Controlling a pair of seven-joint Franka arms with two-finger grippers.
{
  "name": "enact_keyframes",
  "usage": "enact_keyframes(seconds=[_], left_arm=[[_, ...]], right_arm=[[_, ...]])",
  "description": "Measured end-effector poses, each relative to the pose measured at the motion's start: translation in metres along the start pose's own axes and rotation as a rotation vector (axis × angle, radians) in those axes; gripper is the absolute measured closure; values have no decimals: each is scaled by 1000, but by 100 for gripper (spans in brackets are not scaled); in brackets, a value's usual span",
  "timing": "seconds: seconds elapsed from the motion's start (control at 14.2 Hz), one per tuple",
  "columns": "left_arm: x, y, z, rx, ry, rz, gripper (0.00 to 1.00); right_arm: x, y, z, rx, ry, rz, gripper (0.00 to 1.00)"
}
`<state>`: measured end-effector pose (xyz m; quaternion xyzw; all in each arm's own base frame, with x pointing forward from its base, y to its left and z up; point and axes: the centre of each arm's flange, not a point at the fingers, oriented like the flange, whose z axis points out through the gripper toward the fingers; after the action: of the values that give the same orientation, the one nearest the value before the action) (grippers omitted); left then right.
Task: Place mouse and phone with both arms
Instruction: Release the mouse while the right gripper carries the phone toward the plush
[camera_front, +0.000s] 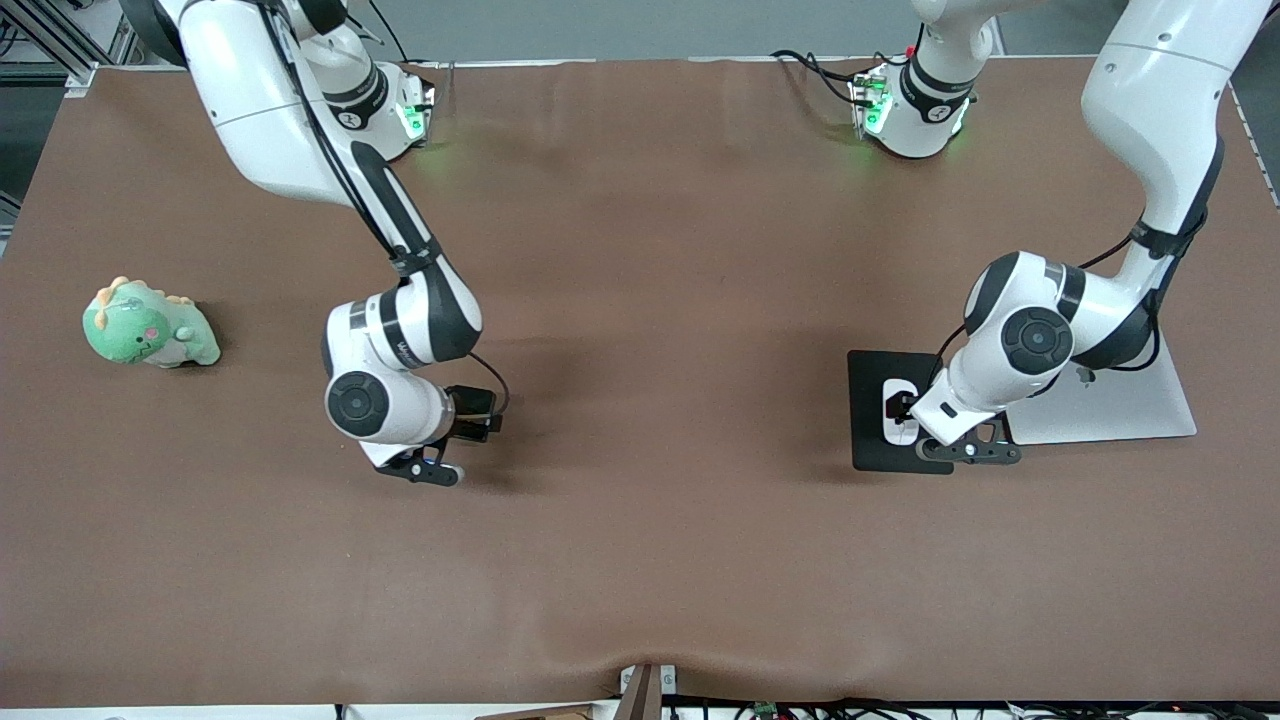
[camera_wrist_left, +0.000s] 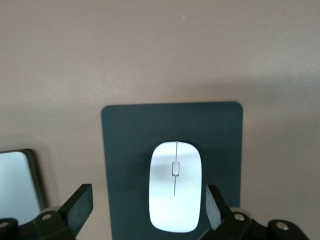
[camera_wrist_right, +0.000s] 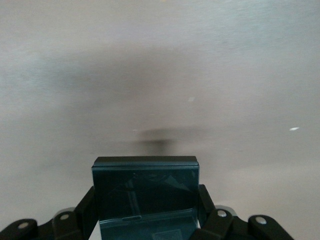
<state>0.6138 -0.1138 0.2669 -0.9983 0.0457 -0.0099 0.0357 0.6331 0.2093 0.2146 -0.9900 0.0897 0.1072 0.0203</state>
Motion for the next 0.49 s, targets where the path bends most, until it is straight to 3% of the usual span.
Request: enact_keyframes(seconds=[0.49], left_arm=[[20,-17,-91,-5,-33,-108,0]], right_arm=[[-8,86,-20,-5,-17,-37,20]])
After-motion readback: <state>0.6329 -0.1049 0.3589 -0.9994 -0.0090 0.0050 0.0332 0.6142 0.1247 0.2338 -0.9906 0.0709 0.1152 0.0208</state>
